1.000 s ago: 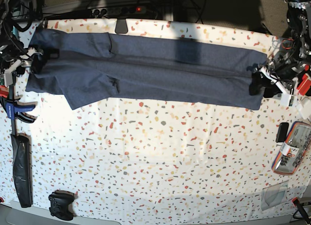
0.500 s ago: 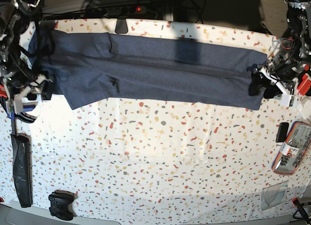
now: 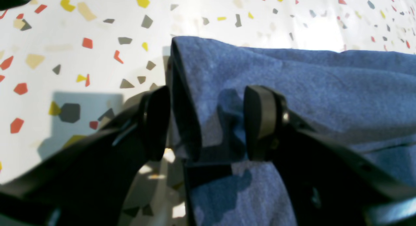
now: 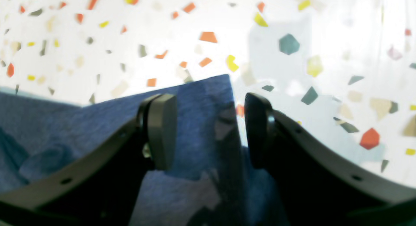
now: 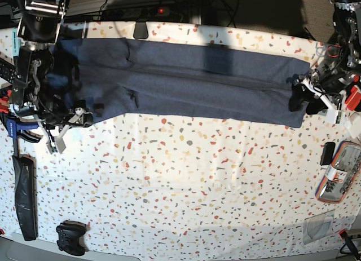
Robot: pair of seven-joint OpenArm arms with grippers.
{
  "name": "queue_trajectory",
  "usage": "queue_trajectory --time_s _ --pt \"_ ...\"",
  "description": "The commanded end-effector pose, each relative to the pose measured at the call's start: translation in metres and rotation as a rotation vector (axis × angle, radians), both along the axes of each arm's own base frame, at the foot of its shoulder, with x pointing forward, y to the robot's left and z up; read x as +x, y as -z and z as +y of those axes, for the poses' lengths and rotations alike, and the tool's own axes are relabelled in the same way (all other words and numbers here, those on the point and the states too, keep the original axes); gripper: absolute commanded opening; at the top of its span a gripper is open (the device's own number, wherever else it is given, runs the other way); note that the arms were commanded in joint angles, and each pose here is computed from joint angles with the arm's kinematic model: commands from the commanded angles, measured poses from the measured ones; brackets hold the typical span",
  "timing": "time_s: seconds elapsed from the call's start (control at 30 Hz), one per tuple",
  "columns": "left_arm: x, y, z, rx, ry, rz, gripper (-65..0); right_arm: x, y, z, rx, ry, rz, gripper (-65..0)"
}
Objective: Fold the T-shirt properly
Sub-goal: 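Grasp the sleeve end of the folded strip with the right gripper, then fold the sleeve end inward along the strip with the right gripper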
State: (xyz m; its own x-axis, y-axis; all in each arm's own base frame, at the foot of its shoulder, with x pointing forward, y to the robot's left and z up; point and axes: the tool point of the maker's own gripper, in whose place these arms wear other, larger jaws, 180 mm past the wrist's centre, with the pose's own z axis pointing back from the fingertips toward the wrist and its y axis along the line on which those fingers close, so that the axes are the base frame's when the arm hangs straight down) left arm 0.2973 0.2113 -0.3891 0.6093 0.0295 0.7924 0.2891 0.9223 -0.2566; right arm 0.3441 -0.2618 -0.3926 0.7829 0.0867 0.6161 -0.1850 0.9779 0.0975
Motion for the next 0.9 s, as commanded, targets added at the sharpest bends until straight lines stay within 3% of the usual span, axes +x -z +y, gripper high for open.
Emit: queue_trajectory --time_s 0.0,0.13,0.33,0.47,0.73,0.87 --pt "0.011 -0.017 0.005 -0.002 -0.002 -0.060 -30.4 0.012 -0.013 -0.008 -0.006 0.011 -0.041 -32.0" --pt "0.011 -0.017 0.005 -0.002 -0.002 -0.060 -30.4 0.004 0.008 -0.012 0.022 0.035 0.024 -32.9" --pt "0.011 -0.017 0.005 -0.002 -0.002 -0.060 -30.4 -0.005 0.018 -0.007 0.027 -0.016 0.071 -50.1" --pt "0.011 -0.017 0.005 -0.002 -0.002 -0.060 -30.4 -0.005 0.017 -0.007 0.026 -0.019 0.066 -65.0" --pt "0.011 -0.017 0.005 -0.002 -0.002 -0.060 -30.4 0.009 -0.028 -0.004 -0.049 -0.077 -0.057 -65.0" --pt "0.011 -0.017 0.005 -0.002 -0.002 -0.059 -30.4 -0.004 -0.045 0.018 -0.026 -0.134 -0.110 -65.0"
